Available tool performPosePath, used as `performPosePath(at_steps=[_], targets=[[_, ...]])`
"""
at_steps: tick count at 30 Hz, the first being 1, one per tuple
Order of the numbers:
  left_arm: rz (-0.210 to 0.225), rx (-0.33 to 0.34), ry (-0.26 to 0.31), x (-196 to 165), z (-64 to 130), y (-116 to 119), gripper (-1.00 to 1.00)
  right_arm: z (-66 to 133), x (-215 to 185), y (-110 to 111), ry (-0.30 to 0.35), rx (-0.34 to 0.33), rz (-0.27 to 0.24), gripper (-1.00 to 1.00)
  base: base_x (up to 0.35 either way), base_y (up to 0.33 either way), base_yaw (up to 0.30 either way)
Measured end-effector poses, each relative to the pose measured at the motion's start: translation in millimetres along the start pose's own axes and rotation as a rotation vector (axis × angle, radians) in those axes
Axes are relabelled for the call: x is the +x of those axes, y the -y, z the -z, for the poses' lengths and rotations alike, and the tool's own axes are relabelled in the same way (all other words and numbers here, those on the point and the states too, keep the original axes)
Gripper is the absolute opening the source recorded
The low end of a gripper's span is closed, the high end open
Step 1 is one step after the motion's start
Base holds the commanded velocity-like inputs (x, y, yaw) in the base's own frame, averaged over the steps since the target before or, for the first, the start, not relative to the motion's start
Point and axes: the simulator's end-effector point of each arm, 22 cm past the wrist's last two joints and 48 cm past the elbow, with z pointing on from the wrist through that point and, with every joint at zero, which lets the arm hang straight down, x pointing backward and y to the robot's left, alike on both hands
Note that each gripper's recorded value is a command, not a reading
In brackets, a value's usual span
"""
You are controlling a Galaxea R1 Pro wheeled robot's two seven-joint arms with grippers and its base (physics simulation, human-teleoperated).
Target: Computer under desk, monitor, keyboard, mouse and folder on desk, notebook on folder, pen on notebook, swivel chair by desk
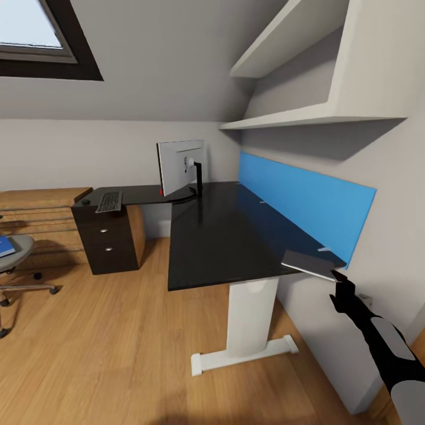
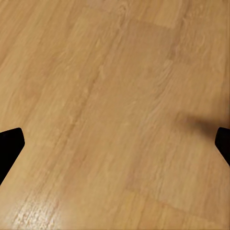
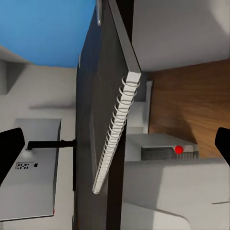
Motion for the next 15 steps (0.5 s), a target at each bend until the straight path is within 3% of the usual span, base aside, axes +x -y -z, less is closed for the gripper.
performPosePath(at_steps=[8, 15], targets=[[0.000, -0.002, -0.002, 0.6, -0.2, -0.9, 1.00, 0.0, -2.2, -0.3, 0.007, 0.000, 0.001, 1.00, 0.014, -0.005, 0.000], [0.000, -0.002, -0.001, 0.5, 0.0, -1.0, 1.00, 0.2, -2.8, -0.7, 0.009, -0.001, 0.002, 1.00, 0.164, -0.149, 0.000]])
